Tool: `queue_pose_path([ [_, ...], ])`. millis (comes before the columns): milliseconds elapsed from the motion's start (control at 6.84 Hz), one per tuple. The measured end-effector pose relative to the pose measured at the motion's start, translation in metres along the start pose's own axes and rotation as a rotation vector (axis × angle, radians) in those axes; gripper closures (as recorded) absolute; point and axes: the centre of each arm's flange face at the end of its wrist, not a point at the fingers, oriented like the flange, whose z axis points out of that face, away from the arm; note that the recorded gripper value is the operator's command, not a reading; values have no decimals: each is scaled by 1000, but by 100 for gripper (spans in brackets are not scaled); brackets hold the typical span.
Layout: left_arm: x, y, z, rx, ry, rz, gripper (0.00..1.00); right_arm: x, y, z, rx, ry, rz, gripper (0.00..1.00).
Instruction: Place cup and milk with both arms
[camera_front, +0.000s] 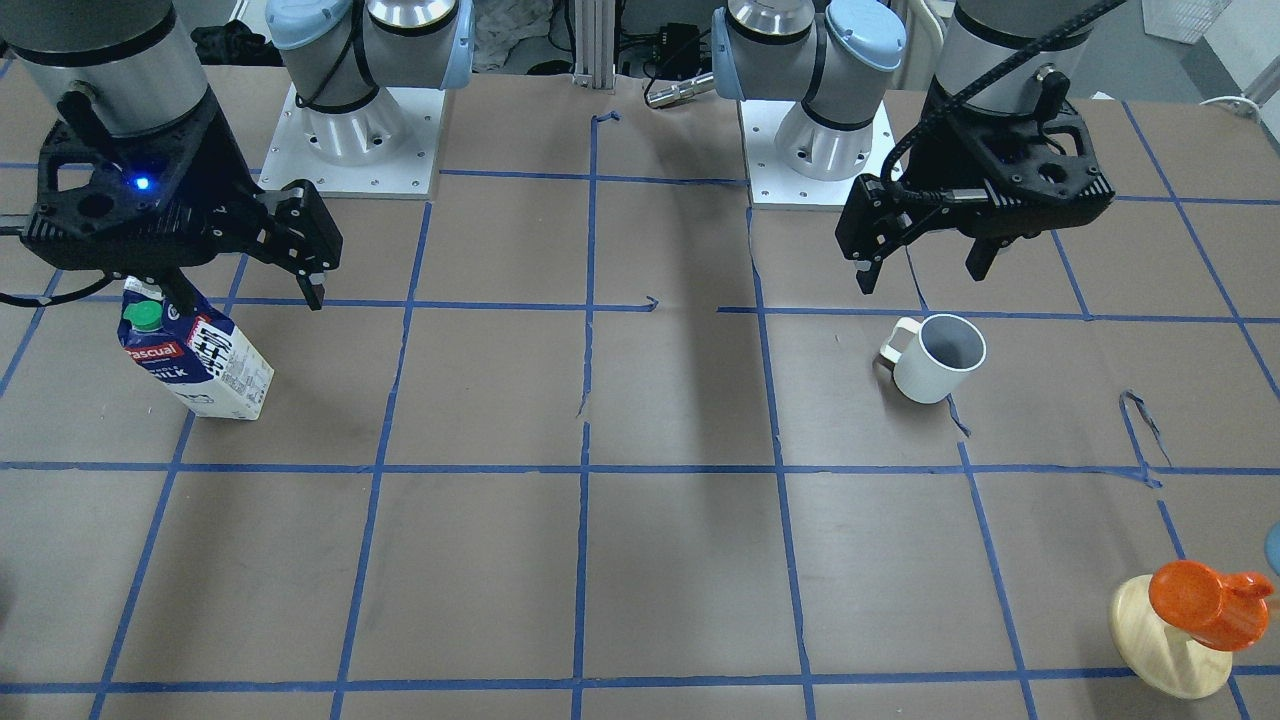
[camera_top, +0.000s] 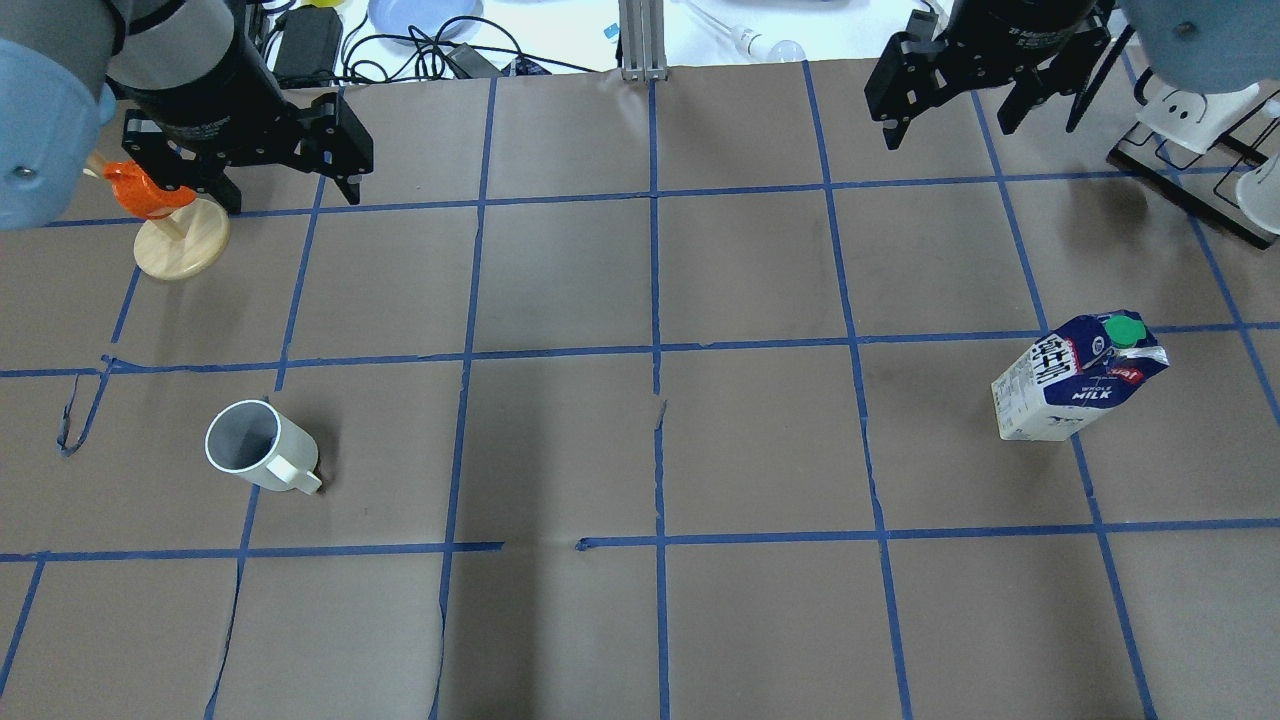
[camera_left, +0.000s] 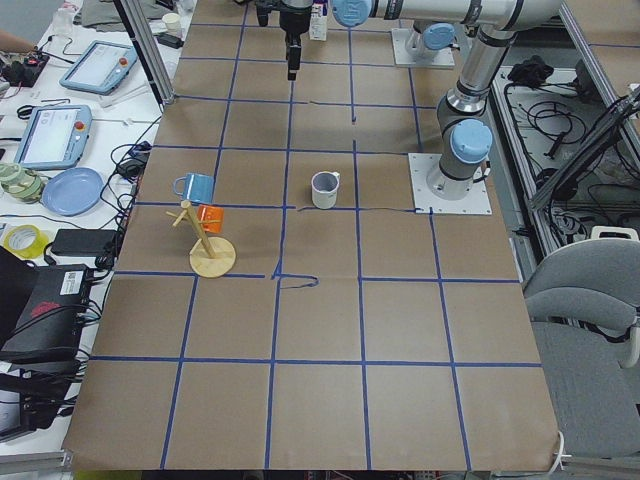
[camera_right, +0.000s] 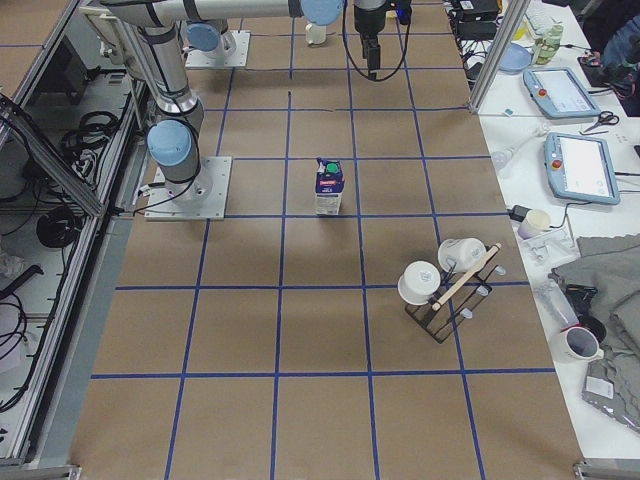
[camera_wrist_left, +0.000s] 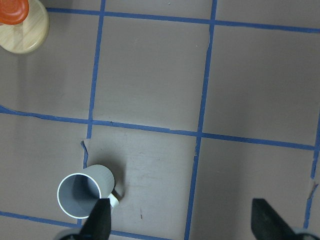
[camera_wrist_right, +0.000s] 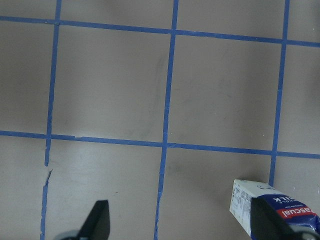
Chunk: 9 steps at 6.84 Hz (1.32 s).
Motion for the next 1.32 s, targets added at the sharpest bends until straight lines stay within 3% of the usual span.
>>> queue_pose_path([
  [1315, 0, 1, 3, -2, 0, 16, 0, 0, 0, -1, 3, -1, 0, 0],
])
